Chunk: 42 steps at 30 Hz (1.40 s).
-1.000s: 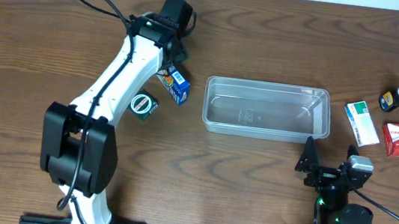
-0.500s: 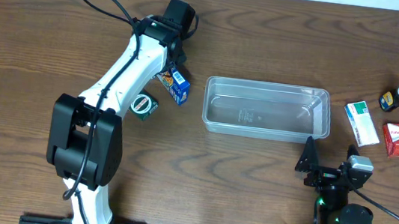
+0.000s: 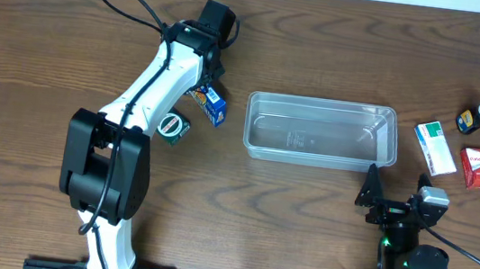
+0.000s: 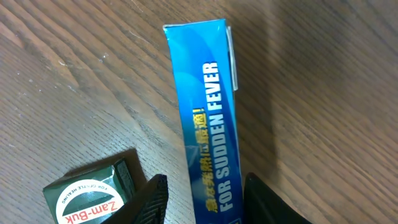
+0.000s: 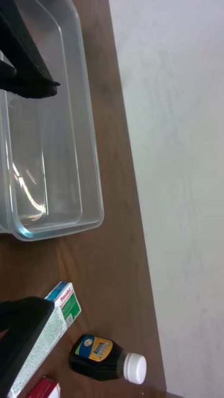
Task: Pack container
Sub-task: 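Move left gripper to the blue Kool Fever box and grasp it, then lift the blue box with left gripper and carry it over the container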
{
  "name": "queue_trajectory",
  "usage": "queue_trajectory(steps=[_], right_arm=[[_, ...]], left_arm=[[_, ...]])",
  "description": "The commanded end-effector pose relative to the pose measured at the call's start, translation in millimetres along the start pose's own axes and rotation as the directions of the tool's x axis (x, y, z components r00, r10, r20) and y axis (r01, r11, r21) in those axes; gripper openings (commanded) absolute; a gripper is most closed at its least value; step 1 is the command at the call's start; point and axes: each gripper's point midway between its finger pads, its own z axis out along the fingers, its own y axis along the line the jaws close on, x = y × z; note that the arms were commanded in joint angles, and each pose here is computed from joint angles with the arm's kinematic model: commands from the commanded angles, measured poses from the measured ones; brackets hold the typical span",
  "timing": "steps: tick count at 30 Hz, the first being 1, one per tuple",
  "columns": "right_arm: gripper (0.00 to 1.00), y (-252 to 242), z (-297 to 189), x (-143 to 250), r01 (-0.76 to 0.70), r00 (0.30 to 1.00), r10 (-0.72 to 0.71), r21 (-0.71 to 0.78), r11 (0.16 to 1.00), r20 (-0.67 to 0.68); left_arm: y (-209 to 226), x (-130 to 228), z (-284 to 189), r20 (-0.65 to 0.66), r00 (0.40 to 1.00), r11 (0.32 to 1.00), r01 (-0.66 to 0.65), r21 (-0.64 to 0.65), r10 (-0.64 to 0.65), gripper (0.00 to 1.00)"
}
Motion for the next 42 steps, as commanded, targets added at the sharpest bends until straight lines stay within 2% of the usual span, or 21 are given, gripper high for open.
queue_trajectory(steps=[1,2,19,24,28,30,36,37,42], right_arm=[[0.99,-2.9,-0.1,0.3,-0.014,1.0,0.014,0.014,1.0,0.002],[0.99,-2.9,-0.1,0.3,-0.014,1.0,0.014,0.014,1.0,0.002],[0.99,-2.9,-0.1,0.3,-0.014,1.0,0.014,0.014,1.0,0.002],[0.99,-2.9,-0.1,0.3,-0.014,1.0,0.014,0.014,1.0,0.002],[0.99,-2.9,-0.1,0.3,-0.014,1.0,0.014,0.014,1.0,0.002],[0.99,-2.9,-0.1,0.3,-0.014,1.0,0.014,0.014,1.0,0.002],[0.99,-2.9,-0.1,0.3,-0.014,1.0,0.014,0.014,1.0,0.002],[0.99,-2.9,-0.1,0.3,-0.014,1.0,0.014,0.014,1.0,0.002],[0.99,-2.9,-0.1,0.3,-0.014,1.0,0.014,0.014,1.0,0.002]], left_arm=[[1.6,-3.4,3.6,0.011,1.0,1.0,0.011,-0.015,-0.011,0.36],[1.8,-3.2,3.7,0.01,1.0,1.0,0.011,-0.015,-0.011,0.33],[6.6,2.7,15.6,0.009,1.0,1.0,0.003,-0.022,-0.003,0.33],[7.4,2.3,12.0,0.008,0.995,0.995,-0.095,-0.021,0.095,0.33],[5.7,-2.0,6.0,0.023,0.984,0.984,-0.178,-0.01,0.178,0.22],[4.8,-3.5,3.7,0.029,0.979,0.979,-0.202,-0.004,0.202,0.19],[4.0,-5.0,1.2,0.036,0.977,0.977,-0.212,0.001,0.212,0.19],[3.3,-7.1,-2.6,0.044,0.972,0.973,-0.231,0.006,0.231,0.15],[-1.4,-25.1,-46.2,0.13,0.921,0.925,-0.376,0.047,0.367,0.13]])
